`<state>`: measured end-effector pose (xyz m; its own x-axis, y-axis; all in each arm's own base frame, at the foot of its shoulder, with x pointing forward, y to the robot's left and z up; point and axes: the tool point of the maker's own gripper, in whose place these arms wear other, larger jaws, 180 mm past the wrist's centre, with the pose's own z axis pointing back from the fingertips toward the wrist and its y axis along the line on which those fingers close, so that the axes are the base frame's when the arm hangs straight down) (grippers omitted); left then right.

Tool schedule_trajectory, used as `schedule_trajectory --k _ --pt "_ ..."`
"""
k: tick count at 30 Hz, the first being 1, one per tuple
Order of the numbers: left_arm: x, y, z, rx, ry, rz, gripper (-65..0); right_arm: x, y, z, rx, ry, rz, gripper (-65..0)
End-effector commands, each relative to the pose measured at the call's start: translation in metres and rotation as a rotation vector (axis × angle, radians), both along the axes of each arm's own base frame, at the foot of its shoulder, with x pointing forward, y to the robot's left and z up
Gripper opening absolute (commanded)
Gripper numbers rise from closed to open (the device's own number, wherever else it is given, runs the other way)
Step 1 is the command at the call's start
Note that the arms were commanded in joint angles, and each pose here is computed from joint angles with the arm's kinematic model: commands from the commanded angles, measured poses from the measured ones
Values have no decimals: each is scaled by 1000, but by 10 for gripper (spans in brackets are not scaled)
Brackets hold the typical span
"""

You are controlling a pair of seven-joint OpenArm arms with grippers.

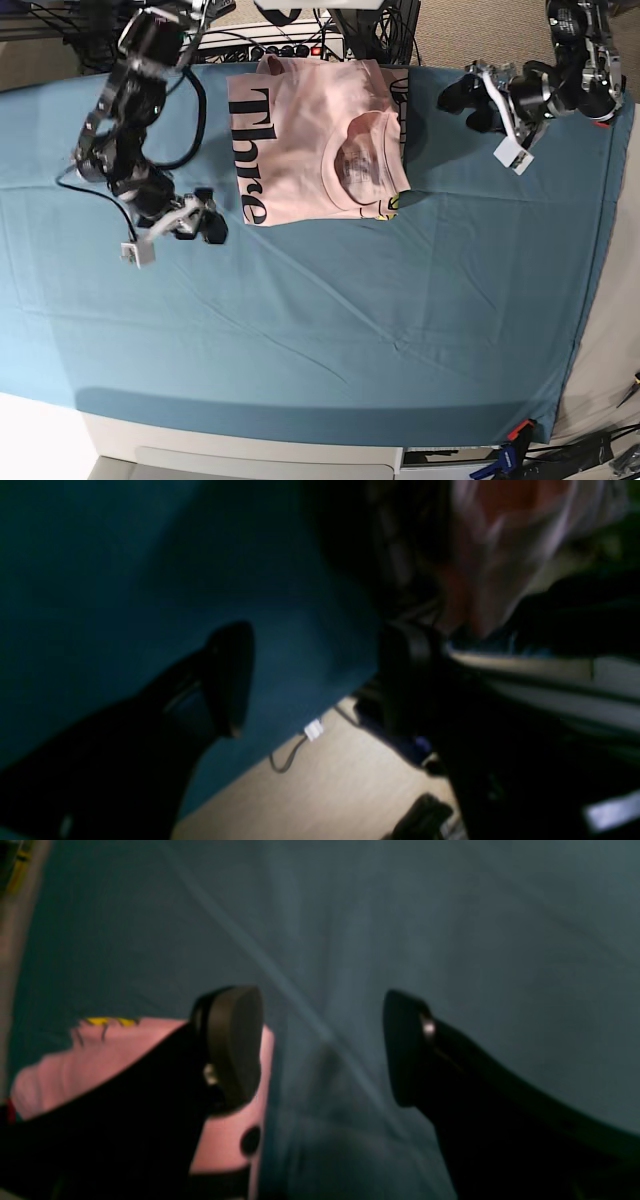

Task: Fold the T-shirt properly
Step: 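Square the folded stack's sides with both grippers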

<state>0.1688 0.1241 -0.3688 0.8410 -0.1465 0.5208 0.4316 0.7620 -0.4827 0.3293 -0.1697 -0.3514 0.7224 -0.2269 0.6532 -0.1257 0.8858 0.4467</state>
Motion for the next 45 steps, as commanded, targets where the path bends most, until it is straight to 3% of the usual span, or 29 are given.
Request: schedule_trajectory --k 1,6,11,20,24,34,42,44,45 --pt "3 -1 6 -10 -18 20 -248 14 1 9 31 -28 6 -270" --pt "-6 -10 3 -47 13 47 -226 35 28 -4 218 64 74 -270" --pt "-32 -18 -2 -97 76 44 -226 42 57 0 291 85 182 -270" --pt "-43 -35 -3 -158 105 69 -226 24 107 -10 216 155 406 -270" --pt "-43 -46 -3 -182 106 74 -221 23 102 -12 196 164 410 -270" --pt "-51 -109 -12 -188 135 -47 -196 12 71 -24 143 203 382 -271" --pt "-44 -121 -13 -163 115 -67 -198 12 74 -22 164 194 387 -271" --pt "-44 -120 -15 -151 117 -64 -272 12 75 -20 175 188 389 -304" --pt "-44 -119 -15 -148 120 -61 -353 12 75 -20 177 184 392 -375"
